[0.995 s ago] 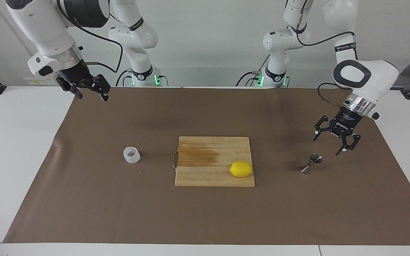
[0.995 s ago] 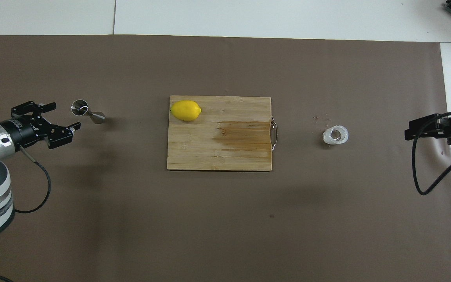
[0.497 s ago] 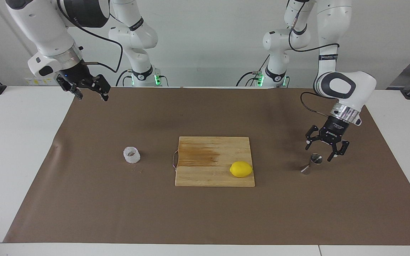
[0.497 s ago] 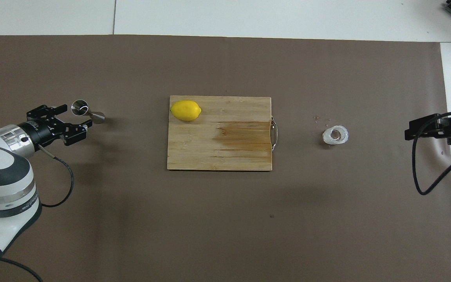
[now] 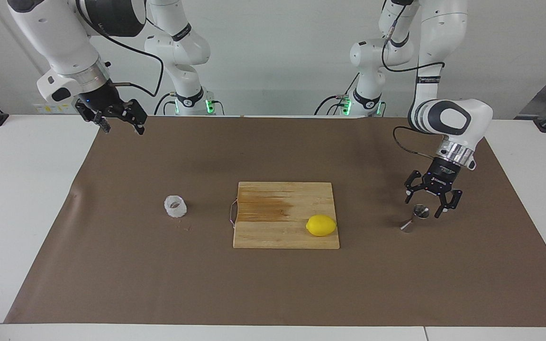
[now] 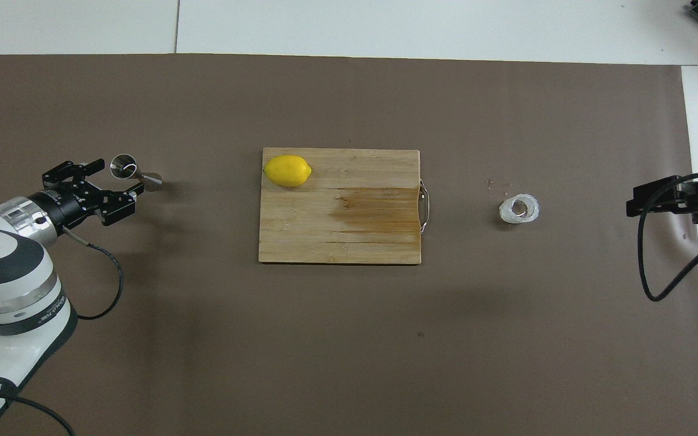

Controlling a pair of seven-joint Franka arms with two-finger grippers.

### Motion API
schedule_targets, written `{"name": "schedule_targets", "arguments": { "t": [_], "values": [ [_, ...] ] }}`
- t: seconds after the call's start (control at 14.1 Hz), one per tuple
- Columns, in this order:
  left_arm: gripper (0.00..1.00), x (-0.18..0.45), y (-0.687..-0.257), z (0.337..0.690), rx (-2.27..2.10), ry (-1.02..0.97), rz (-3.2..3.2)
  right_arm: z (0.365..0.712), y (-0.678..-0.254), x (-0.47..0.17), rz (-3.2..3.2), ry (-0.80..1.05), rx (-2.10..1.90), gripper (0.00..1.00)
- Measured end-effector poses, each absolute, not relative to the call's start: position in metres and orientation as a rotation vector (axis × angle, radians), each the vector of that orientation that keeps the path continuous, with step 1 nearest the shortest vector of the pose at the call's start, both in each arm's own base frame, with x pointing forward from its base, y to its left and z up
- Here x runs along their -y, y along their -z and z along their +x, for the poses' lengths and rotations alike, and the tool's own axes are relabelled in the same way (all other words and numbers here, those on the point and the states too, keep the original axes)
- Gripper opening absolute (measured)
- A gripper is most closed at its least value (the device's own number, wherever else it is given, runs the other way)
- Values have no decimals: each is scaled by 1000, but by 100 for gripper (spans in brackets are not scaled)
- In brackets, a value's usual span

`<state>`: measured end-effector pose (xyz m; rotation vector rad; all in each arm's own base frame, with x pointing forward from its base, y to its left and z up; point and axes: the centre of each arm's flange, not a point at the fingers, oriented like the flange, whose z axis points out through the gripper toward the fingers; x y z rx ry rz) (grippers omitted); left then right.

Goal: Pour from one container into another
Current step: 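Lift the silver cup with the left gripper and carry it toward the board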

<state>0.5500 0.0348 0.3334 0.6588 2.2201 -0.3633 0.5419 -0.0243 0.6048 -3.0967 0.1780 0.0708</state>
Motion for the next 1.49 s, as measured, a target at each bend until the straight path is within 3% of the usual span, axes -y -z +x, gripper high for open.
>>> {"name": "schedule_targets", "arguments": {
  "t": [0.71,0.85,0.92,1.14,1.49],
  "values": [
    [99,-25,-334,551,-2189,357,696,542,-605,24,-3097,-71,-178,100],
    [89,-26,-334,551,-2190,354,692,542,-605,24,-3097,-71,-178,100],
    [89,-27,-334,551,-2191,353,690,542,-605,24,-3097,-71,-178,100],
    [60,-27,-334,551,-2191,350,688,542,-605,24,-3097,-71,-178,100],
    [59,-28,-334,551,-2192,346,687,542,-605,24,-3097,-71,-178,100]
  ]
}}
